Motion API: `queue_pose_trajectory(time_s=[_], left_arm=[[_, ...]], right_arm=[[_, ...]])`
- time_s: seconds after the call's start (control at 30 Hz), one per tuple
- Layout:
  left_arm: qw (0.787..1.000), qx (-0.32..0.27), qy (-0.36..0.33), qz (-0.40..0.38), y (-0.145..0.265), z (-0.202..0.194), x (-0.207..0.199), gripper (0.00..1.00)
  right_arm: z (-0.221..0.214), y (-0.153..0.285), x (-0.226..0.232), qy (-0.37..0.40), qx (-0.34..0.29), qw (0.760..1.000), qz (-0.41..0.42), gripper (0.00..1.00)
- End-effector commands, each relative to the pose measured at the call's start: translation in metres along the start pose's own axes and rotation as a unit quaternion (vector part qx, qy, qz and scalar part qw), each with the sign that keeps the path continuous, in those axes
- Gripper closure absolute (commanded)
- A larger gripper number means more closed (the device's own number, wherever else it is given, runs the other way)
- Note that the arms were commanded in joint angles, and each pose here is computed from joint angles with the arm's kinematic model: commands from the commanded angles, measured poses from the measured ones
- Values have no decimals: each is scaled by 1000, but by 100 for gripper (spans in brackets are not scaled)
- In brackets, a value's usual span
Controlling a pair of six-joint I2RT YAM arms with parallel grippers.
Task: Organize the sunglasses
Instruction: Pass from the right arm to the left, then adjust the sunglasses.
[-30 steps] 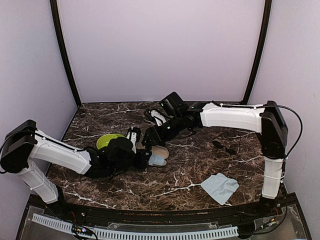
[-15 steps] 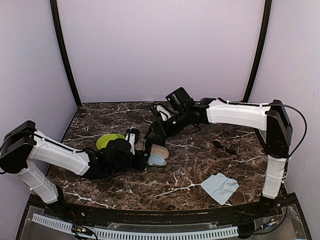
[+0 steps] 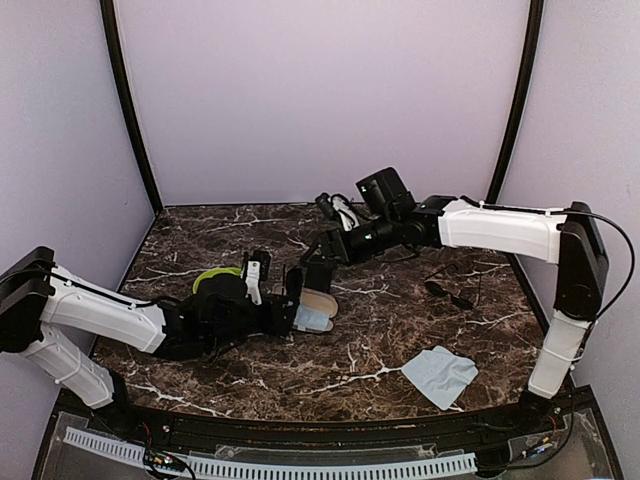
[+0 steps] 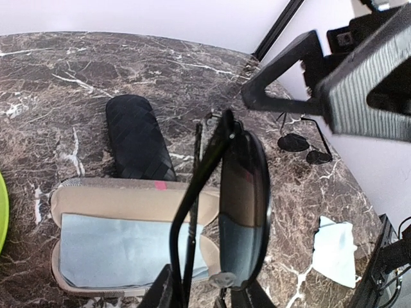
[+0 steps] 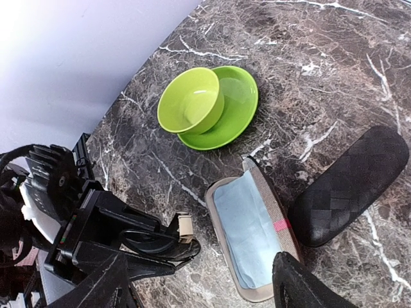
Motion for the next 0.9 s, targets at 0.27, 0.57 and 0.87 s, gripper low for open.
queue_pose_trajectory(time_s=[0.27, 0.57, 0.87], left_arm=[[998, -43, 17, -44, 9, 20, -15, 70], [998, -45, 16, -43, 9, 22, -14, 70], [999, -34, 12, -38, 5, 15, -13, 70]], right_arm=[[-10, -17, 37, -1, 11, 995, 102, 17], [-20, -28, 48, 3, 31, 993, 114, 21], [-21, -29, 63, 14, 36, 992, 123, 22]])
Point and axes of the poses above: each gripper's point midway between its finger pads, its own y axis back along the fingers, its own x axis along the line the jaws close on, z = x × y, the point moved 1 cm from there along y, back along the fingers, and after that the axes turned 14 degrees about -y, right-handed, at the moved point
